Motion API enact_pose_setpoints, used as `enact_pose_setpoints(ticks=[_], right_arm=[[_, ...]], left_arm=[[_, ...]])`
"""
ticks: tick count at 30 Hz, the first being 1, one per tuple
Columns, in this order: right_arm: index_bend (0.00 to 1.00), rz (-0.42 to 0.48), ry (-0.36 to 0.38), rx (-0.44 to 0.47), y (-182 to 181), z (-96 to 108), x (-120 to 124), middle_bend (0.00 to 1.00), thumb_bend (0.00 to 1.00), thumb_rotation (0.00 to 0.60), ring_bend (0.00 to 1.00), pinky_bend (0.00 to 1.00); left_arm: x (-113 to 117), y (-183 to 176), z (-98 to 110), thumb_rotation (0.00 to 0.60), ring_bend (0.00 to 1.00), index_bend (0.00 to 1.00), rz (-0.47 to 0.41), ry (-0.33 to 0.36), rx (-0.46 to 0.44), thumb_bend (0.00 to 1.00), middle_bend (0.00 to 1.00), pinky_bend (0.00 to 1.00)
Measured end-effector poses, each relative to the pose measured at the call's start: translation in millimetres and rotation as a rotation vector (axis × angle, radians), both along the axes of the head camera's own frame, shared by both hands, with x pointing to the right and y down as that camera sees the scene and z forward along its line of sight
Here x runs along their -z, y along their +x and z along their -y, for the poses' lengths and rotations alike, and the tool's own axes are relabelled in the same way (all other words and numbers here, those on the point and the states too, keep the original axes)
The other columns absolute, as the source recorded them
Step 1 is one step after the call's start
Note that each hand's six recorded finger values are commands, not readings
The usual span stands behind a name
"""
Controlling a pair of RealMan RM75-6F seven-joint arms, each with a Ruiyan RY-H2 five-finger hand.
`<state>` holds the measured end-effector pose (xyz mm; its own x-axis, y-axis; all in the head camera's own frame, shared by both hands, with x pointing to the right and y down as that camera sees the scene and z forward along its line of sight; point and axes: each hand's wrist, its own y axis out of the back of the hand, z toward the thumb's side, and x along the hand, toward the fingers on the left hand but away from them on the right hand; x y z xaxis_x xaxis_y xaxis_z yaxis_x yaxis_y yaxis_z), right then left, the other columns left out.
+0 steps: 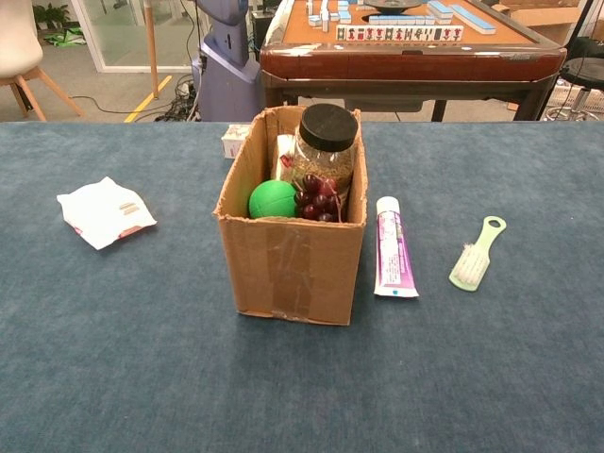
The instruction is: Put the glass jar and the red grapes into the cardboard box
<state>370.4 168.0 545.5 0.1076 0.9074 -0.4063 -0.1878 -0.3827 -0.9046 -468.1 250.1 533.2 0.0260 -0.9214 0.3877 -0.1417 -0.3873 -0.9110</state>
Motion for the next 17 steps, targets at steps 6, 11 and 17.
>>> enact_pose_setpoints(ticks=[6, 11, 17], right_arm=[[0.33, 0.04, 0.049, -0.06, 34, -16, 0, 0.34, 0.01, 0.6, 0.34, 0.53], [0.33, 0.084, 0.085, -0.089, 50, -22, 3, 0.35, 0.01, 0.6, 0.34, 0.53], [0.33, 0.114, 0.083, -0.125, 63, -20, 3, 0.35, 0.01, 0.6, 0.34, 0.53]], left_arm=[[-2, -3, 2, 0.6, 0.36, 0.4, 0.0, 0.007, 0.01, 0.25, 0.39, 0.59], [-3, -3, 3, 0.6, 0.36, 0.41, -0.001, 0.006, 0.016, 0.25, 0.39, 0.59], [-9, -7, 4, 0.6, 0.36, 0.41, 0.005, -0.018, 0.032, 0.25, 0.4, 0.59]])
